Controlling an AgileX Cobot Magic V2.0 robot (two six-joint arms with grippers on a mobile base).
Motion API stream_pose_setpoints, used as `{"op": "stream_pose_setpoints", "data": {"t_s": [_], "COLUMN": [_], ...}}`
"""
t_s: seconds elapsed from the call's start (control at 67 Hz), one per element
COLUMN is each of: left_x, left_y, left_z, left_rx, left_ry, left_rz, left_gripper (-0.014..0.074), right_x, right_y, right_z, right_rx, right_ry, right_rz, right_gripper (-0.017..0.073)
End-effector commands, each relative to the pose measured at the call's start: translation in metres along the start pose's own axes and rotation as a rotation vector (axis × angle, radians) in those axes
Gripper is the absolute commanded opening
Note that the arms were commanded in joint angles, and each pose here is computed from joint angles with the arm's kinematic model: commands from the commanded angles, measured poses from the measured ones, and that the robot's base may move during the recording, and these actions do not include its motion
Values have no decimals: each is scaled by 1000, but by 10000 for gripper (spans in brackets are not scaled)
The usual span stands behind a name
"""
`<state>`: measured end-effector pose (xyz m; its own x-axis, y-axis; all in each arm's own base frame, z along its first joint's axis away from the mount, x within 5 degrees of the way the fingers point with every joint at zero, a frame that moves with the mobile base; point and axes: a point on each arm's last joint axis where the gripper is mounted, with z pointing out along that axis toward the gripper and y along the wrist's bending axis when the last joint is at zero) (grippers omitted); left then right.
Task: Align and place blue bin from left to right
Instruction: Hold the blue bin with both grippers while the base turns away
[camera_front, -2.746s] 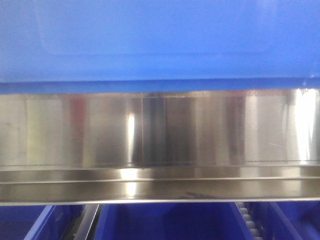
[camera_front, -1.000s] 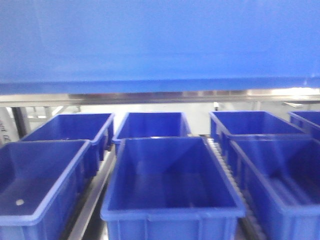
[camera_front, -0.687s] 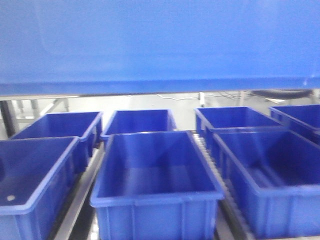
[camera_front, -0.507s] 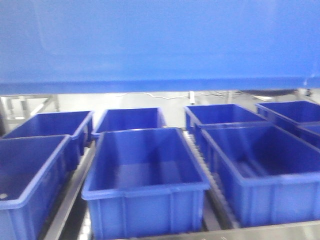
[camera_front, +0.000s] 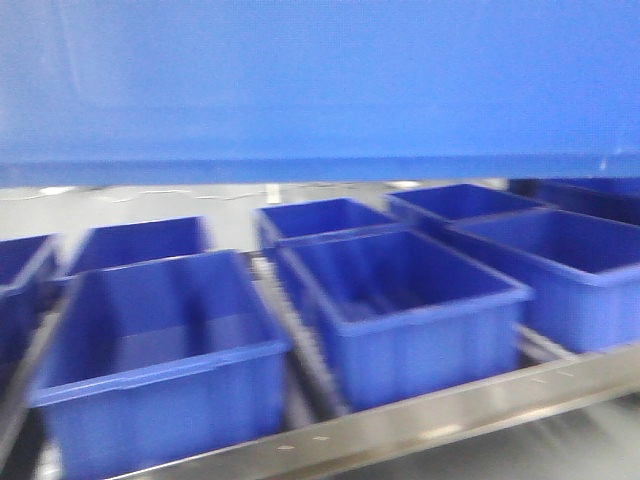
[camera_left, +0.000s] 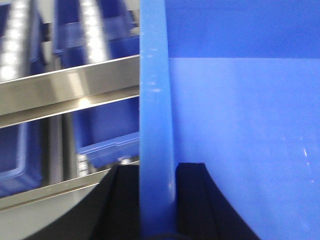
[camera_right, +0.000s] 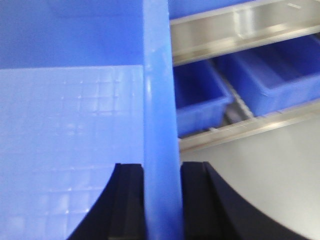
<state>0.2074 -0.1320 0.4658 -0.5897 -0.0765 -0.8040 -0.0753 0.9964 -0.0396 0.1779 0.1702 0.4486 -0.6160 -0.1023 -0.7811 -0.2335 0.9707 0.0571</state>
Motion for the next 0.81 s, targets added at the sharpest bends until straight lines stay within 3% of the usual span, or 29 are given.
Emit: {"op": "stream_pose_setpoints", "data": {"t_s": [0.0,0.791], "left_x": [-8,-8], "left_y": [-9,-9], "left_z": [-9,-9], "left_rx": [110,110], "left_ry": [-77,-77], "left_rz": [-8,-8], "left_gripper": [-111,-111], "right_x": [-12,-12], "right_y": [4,4], "right_z": [-10,-10], "right_rx": [-84,-84], "right_ry": [-117,-117], "right_rz": [-3,-3], "right_gripper": [-81,-81]}}
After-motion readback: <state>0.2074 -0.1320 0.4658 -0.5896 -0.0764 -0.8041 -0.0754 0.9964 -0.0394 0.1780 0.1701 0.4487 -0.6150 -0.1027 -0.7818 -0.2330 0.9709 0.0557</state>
